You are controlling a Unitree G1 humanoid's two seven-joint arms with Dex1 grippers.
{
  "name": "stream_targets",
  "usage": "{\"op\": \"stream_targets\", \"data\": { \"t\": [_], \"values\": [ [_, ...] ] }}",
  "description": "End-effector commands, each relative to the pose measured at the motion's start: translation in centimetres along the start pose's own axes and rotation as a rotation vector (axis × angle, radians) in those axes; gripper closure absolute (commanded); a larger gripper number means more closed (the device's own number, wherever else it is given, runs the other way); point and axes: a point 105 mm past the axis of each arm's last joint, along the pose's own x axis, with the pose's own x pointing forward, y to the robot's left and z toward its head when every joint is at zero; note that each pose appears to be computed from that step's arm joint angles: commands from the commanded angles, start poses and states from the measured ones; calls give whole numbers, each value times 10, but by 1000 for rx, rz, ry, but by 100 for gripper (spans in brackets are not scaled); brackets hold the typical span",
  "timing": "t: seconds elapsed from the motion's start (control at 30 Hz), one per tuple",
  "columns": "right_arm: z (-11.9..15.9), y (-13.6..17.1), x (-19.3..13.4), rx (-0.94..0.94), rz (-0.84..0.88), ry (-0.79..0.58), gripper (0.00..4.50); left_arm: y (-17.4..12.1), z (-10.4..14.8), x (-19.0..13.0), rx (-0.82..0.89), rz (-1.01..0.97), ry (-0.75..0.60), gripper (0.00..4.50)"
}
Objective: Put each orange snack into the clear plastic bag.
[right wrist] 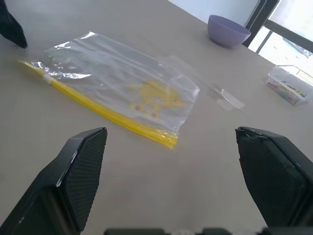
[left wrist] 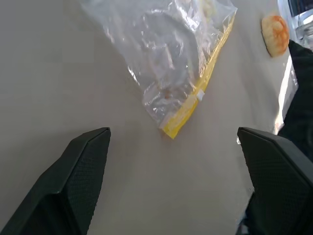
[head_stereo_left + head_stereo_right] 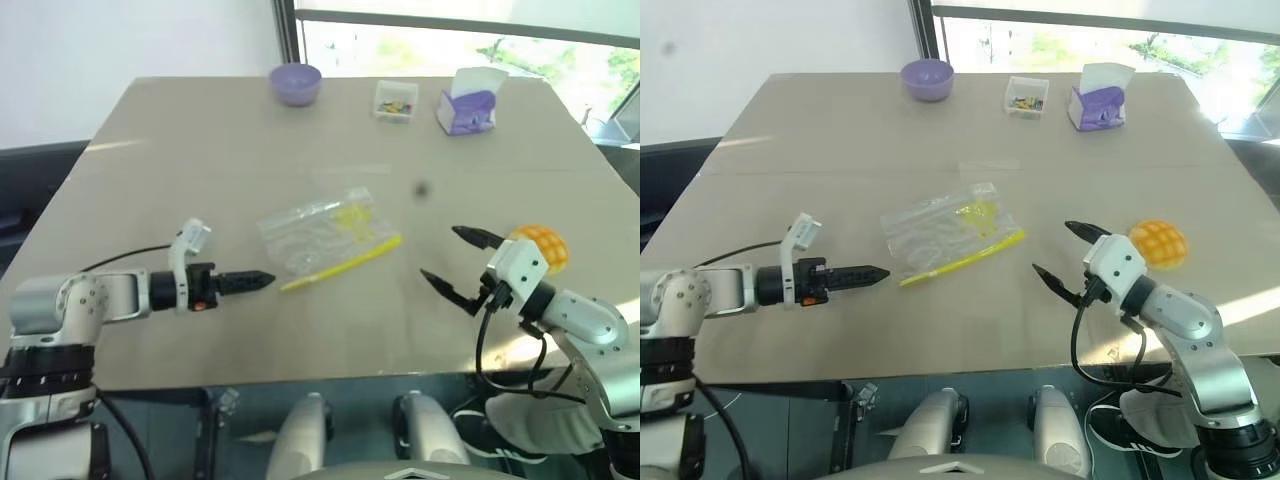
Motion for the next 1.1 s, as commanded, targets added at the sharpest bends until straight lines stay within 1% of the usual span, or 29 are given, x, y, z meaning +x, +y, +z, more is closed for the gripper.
{"op": "stream_targets", "data": {
  "t": [0.03,0.13,0.23,0.37,0.7,0.73,0.77,0.8,0.9,0.93,0.97,1.0,1.03,1.1],
  "values": [
    [14,7,-3,-45,21,-51,0,0,5,2,-98,15,8,9],
    [13,12,-8,-46,46,-44,0,3,12,13,-147,16,2,9],
    [13,16,-11,-40,77,-39,0,3,10,26,-165,24,28,9],
    [13,22,-12,-32,117,-33,0,3,11,38,-183,35,26,9],
    [11,19,-11,-45,104,-24,0,-2,5,79,-246,52,2,9],
    [11,19,-11,-46,101,-24,0,-1,5,82,-258,60,-1,62],
    [11,18,-11,-48,99,-23,0,0,5,84,-273,63,-6,89],
    [11,18,-11,-50,98,-23,0,1,6,86,-289,68,-15,128],
    [11,17,-11,-54,89,-19,0,1,9,92,-337,63,-40,281],
    [10,16,-11,-56,83,-15,0,1,9,94,-351,63,-45,326],
    [9,16,-12,-56,79,-12,0,0,10,95,-368,55,-54,382],
    [8,16,-12,-56,76,-11,0,0,11,97,-385,46,-66,425],
    [8,16,-12,-56,73,-9,0,-1,13,98,-404,35,-80,442],
    [6,16,-13,-55,66,-6,0,-7,20,98,-422,-8,-113,442]
  ]
}}
